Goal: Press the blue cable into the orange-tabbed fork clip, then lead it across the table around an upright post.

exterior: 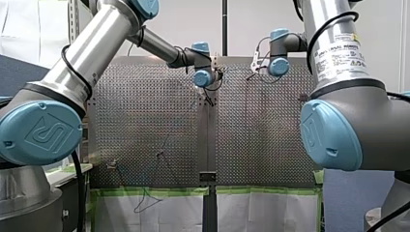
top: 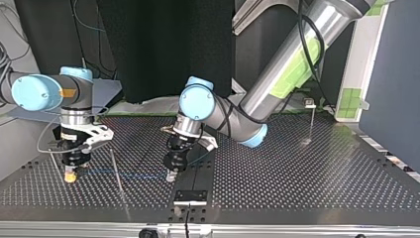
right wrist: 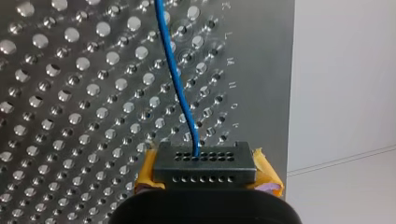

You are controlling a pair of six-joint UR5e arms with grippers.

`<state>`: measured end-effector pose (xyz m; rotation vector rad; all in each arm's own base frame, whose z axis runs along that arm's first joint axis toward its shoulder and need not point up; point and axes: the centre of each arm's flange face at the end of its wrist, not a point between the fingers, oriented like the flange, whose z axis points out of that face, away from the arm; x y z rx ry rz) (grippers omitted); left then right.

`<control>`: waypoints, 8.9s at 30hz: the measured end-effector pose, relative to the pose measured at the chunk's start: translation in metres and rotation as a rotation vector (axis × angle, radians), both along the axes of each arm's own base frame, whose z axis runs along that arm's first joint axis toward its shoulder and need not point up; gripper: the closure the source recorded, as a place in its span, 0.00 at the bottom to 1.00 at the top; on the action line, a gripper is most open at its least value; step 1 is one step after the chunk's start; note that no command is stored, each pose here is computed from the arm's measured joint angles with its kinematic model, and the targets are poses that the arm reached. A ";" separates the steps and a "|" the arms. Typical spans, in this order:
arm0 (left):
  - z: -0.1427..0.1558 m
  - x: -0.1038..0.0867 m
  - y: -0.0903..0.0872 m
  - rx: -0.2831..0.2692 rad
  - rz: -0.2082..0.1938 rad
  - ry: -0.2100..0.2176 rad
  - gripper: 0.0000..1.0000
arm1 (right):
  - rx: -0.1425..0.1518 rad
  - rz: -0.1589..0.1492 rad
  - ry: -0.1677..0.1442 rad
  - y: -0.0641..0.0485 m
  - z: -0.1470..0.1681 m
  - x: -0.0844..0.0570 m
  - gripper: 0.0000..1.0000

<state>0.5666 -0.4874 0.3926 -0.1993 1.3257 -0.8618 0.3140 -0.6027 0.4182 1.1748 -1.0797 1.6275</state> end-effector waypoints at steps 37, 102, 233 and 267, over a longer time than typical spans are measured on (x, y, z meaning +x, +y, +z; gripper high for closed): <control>-0.068 0.015 0.015 0.278 0.107 0.112 0.16 | 0.180 -0.022 0.055 -0.014 -0.114 -0.006 1.00; -0.040 0.011 -0.039 0.253 0.067 0.101 0.19 | 0.342 -0.057 0.143 -0.015 -0.312 -0.030 1.00; -0.061 -0.030 -0.045 0.428 0.015 0.281 0.07 | 0.435 -0.165 0.104 -0.035 -0.544 -0.115 1.00; -0.071 -0.041 -0.031 0.508 0.045 0.396 0.01 | 0.438 -0.170 0.103 -0.035 -0.544 -0.119 1.00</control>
